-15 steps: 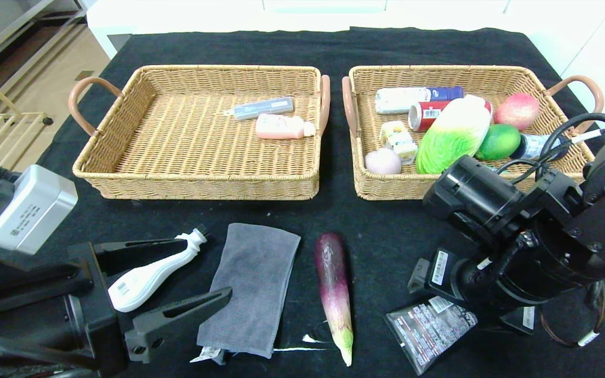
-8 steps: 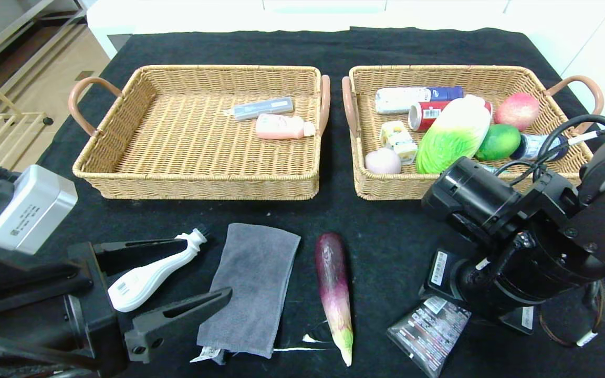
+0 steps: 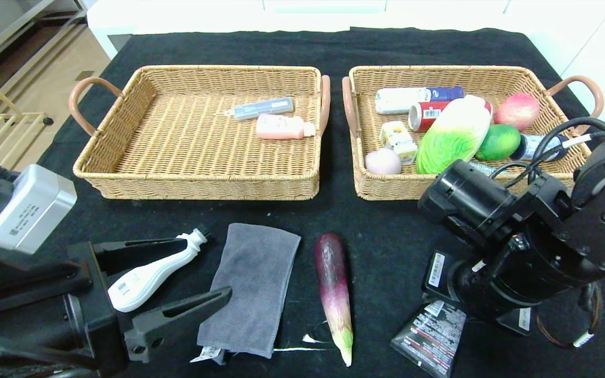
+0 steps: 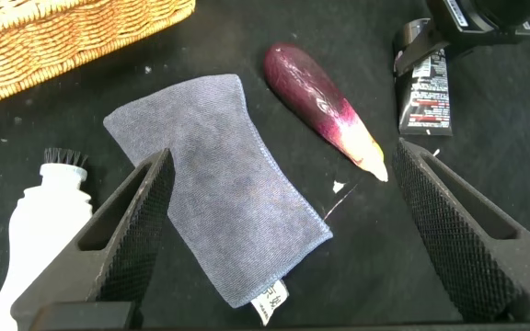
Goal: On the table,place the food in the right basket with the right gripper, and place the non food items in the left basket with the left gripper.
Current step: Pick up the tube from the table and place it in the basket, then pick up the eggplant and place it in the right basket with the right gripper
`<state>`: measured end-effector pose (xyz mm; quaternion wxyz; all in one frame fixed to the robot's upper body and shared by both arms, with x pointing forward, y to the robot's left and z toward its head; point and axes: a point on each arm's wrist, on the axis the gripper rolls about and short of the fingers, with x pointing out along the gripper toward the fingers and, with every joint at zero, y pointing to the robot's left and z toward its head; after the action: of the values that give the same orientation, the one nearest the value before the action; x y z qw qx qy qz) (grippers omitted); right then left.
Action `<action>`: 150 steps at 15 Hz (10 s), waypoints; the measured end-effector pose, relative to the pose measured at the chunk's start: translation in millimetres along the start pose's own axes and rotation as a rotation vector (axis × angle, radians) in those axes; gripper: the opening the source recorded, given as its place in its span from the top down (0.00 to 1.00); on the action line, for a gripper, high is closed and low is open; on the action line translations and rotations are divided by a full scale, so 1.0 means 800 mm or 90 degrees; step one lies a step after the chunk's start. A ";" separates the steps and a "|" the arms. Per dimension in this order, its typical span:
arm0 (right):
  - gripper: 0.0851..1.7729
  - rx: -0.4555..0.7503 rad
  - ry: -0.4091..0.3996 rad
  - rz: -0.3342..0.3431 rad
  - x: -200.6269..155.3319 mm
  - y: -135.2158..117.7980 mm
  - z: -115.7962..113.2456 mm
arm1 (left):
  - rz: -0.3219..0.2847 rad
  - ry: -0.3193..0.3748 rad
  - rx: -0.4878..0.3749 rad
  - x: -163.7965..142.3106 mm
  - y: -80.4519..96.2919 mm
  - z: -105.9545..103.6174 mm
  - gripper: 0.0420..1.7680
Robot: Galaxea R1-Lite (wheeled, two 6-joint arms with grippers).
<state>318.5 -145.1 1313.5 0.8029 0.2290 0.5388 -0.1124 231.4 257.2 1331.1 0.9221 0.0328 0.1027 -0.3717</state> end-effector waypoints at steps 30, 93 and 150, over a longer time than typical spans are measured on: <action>0.57 -0.375 -0.334 0.395 -0.124 0.126 -0.010 | 0.039 -0.024 -0.003 -0.008 0.010 0.011 0.03; 0.04 -0.472 -0.393 0.167 -0.037 0.113 -0.092 | 0.039 -0.030 0.003 -0.011 0.009 0.012 0.03; 0.57 -0.363 -0.467 0.105 -0.078 0.073 0.007 | 0.042 -0.043 0.006 -0.016 0.008 0.015 0.03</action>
<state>323.3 -101.0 1386.8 0.9773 -0.0133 0.2093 0.0308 228.9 268.8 1345.2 0.9365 0.0281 0.0685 -0.3428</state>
